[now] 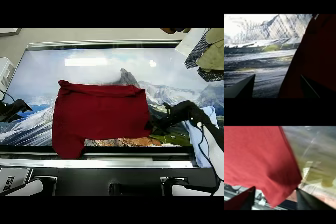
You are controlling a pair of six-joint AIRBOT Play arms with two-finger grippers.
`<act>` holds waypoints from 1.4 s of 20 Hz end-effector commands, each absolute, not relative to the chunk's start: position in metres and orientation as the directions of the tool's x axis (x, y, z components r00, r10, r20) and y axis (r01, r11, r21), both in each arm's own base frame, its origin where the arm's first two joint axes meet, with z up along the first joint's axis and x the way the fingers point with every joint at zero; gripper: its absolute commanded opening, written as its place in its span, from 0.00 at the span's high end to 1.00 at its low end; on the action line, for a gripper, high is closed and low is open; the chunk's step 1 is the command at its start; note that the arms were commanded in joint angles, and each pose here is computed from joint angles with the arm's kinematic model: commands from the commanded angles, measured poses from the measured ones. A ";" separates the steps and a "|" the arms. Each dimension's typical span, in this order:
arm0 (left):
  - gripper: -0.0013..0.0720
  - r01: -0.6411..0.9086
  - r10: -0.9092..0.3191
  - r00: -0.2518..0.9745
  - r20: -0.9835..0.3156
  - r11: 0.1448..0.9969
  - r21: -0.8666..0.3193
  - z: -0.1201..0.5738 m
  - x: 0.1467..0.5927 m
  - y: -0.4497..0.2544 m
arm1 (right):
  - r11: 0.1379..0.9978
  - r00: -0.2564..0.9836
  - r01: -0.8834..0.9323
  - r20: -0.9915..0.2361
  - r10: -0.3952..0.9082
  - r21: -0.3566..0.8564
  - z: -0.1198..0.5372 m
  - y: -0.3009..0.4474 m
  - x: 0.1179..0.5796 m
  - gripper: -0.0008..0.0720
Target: Fold the clothes and pants, and hang the long-sleeved shirts on hangers.
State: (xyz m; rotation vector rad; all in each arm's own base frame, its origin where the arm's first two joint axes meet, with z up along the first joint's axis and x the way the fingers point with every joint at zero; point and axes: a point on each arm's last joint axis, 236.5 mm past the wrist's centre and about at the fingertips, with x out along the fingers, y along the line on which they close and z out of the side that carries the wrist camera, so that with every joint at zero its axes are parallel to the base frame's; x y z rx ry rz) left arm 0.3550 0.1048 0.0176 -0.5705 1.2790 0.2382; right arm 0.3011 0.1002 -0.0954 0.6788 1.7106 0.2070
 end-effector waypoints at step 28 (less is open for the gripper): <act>0.97 -0.200 -0.482 0.450 -0.751 0.766 -0.611 0.036 0.378 0.000 | 0.808 0.443 -0.047 -0.713 0.543 0.587 0.084 0.122 0.394 0.95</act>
